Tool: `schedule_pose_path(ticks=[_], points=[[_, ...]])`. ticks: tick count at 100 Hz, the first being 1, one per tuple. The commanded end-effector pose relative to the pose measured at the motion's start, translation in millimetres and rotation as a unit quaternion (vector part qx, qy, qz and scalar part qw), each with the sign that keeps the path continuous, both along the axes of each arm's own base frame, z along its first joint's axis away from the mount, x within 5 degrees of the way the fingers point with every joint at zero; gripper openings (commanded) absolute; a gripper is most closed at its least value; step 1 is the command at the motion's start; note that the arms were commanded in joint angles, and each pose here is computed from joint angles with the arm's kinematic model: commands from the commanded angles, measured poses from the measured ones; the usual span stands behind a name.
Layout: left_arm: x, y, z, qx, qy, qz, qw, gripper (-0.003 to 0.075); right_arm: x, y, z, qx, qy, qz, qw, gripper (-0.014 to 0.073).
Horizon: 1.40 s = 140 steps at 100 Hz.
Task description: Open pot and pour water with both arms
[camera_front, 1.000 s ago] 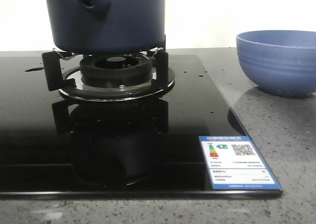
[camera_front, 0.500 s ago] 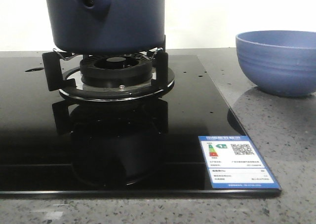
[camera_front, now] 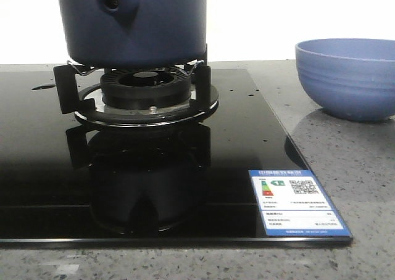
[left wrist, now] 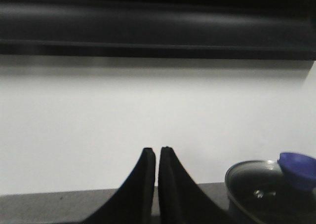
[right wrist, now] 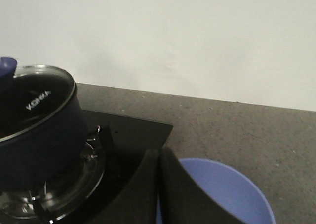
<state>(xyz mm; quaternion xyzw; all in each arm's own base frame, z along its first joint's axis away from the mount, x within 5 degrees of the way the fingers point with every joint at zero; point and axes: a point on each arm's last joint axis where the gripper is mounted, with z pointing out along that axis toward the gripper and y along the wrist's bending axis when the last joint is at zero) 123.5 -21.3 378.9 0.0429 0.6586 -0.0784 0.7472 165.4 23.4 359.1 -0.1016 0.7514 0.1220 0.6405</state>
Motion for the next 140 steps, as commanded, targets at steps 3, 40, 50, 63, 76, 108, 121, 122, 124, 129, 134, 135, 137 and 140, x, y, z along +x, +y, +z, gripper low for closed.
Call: schedule_pose_path(ticks=[3, 40, 50, 63, 76, 108, 121, 122, 124, 129, 134, 135, 137, 140], points=[[-20.2, 9.0, -20.8, -0.017, -0.032, 0.026, 0.999, -0.002, -23.4, -4.5, -15.5, -0.006, -0.034, -0.033, 0.999, -0.0044], [-66.4, 16.8, -75.6, -0.063, -0.064, 0.022, 0.996, -0.002, -74.6, -9.3, -75.8, -0.003, -0.057, -0.082, 0.995, -0.0044], [-69.0, 16.9, -75.3, -0.063, -0.069, 0.02, 0.995, -0.002, -75.2, -8.9, -76.8, -0.003, -0.056, -0.08, 0.995, -0.0044], [-69.0, 16.9, -75.3, -0.063, -0.069, 0.02, 0.995, -0.002, -75.2, -9.0, -76.8, -0.003, -0.056, -0.081, 0.995, -0.0044], [-69.0, 16.9, -75.3, -0.063, -0.069, 0.02, 0.995, -0.002, -75.2, -9.0, -76.8, -0.003, -0.056, -0.081, 0.995, -0.0044], [-69.0, 16.9, -75.3, -0.063, -0.069, 0.02, 0.995, -0.002, -75.2, -9.0, -76.8, -0.003, -0.056, -0.081, 0.995, -0.0044], [-69.0, 16.9, -75.3, -0.063, -0.069, 0.02, 0.995, -0.002, -75.2, -9.0, -76.8, -0.003, -0.056, -0.081, 0.995, -0.0044], [-69.0, 16.9, -75.3, -0.063, -0.069, 0.02, 0.995, -0.002, -75.2, -9.0, -76.8, -0.003, -0.056, -0.081, 0.995, -0.0044], [-69.0, 16.9, -75.3, -0.063, -0.069, 0.02, 0.995, -0.002, -75.2, -9.0, -76.8, -0.003, -0.056, -0.081, 0.995, -0.0044], [-69.0, 16.8, -75.6, -0.06, -0.068, 0.02, 0.996, -0.002, -75.2, -9.0, -76.8, -0.003, -0.056, -0.081, 0.995, -0.0044], [-68.5, 16.1, -77.2, -0.032, -0.069, 0.022, 0.997, -0.002, -75.2, -9.0, -76.8, -0.003, -0.056, -0.081, 0.995, -0.0044], [-68.3, 15.8, -78.1, -0.024, -0.067, 0.023, 0.997, -0.002, -75.2, -9.0, -76.8, -0.003, -0.056, -0.081, 0.995, -0.0044], [-68.0, 15.5, -79.3, -0.016, -0.065, 0.024, 0.997, -0.002, -75.2, -9.0, -76.8, -0.003, -0.056, -0.081, 0.995, -0.0044], [-67.4, 15.3, -81.6, -0.005, -0.06, 0.027, 0.998, -0.002, -75.2, -9.0, -76.8, -0.003, -0.056, -0.081, 0.995, -0.0044]])
